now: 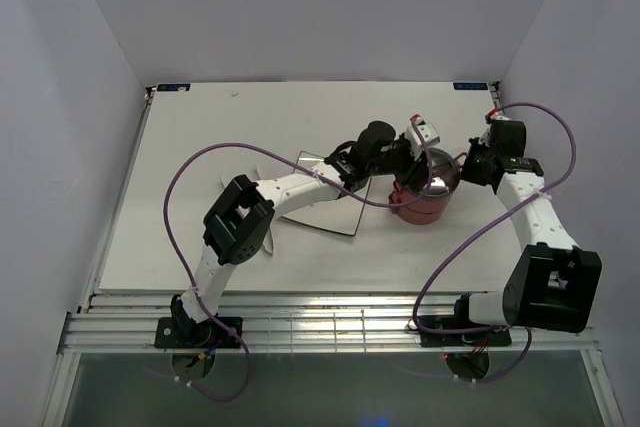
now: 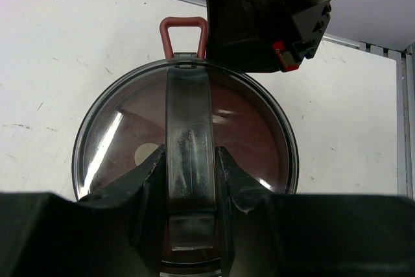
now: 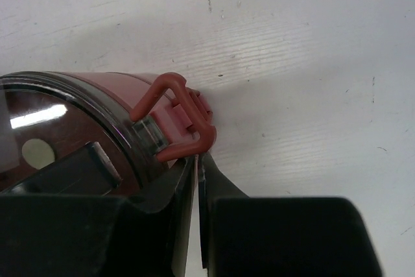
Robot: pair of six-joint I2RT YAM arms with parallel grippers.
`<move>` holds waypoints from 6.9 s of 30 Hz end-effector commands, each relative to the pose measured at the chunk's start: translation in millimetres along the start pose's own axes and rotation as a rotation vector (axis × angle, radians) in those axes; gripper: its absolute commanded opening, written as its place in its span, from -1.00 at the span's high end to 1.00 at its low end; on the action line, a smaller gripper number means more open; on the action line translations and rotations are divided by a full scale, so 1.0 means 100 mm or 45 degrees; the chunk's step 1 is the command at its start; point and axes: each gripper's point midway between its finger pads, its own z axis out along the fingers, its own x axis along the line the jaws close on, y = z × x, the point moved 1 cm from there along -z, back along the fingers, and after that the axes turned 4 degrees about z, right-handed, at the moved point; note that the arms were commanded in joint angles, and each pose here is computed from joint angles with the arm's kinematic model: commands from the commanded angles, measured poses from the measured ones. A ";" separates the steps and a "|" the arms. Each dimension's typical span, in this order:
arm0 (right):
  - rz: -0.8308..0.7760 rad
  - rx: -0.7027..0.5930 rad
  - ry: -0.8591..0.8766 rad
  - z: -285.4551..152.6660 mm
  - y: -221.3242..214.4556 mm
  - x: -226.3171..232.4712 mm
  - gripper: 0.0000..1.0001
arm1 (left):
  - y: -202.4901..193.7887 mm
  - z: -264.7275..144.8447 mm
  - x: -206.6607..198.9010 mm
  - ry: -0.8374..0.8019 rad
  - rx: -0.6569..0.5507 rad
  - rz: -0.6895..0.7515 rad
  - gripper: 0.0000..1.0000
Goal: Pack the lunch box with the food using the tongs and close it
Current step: Close the fastener on the packing box.
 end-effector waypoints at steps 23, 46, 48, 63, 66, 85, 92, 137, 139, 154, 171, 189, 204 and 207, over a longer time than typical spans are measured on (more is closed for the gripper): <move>0.078 -0.046 -0.006 0.25 0.16 -0.07 0.84 | -0.87 0.00 -0.01 -0.019 0.347 -0.116 0.57; 0.161 0.048 0.108 0.60 0.37 -0.53 0.84 | -1.12 -0.07 0.08 -0.040 0.455 -0.145 0.51; 0.138 0.059 0.176 0.64 0.33 -0.46 0.85 | -1.16 -0.12 0.11 -0.047 0.471 -0.146 0.51; -0.068 0.163 0.443 0.66 -0.15 0.36 0.84 | -1.17 -0.25 0.09 -0.170 0.434 -0.200 0.57; 0.020 0.167 0.387 0.66 -0.15 0.17 0.84 | -1.21 -0.28 0.10 -0.166 0.443 -0.202 0.57; -0.377 -0.468 0.447 -0.59 0.89 0.38 -0.19 | -0.06 -0.61 0.35 0.047 0.150 -0.075 -0.18; -0.711 -0.629 0.940 -0.70 0.78 0.90 -0.35 | 0.07 -0.84 0.40 0.065 0.104 -0.084 -0.33; -0.825 -0.282 0.945 -0.16 0.31 0.75 0.36 | -0.37 -0.73 0.83 0.346 0.079 -0.558 -0.18; -0.837 -0.295 0.954 -0.22 0.26 0.82 0.35 | -0.36 -0.79 0.94 0.418 0.083 -0.554 -0.19; -0.897 -0.258 0.941 -0.38 0.19 1.01 -0.43 | -0.26 -1.11 1.26 0.635 0.064 -0.528 -0.18; -0.974 -0.263 0.931 -0.22 0.34 1.45 -0.29 | -0.16 -1.06 1.37 0.574 -0.001 -0.541 -0.13; -0.982 -0.059 0.864 0.04 -0.12 1.23 0.36 | -0.22 -0.68 1.44 0.481 -0.016 -0.650 0.59; -0.983 -0.037 0.862 0.04 -0.16 1.21 0.63 | -0.44 -0.49 1.38 0.399 -0.019 -0.720 1.00; -0.985 -0.033 0.863 0.03 -0.17 1.21 0.64 | -0.38 -0.47 1.30 0.339 -0.061 -0.730 1.00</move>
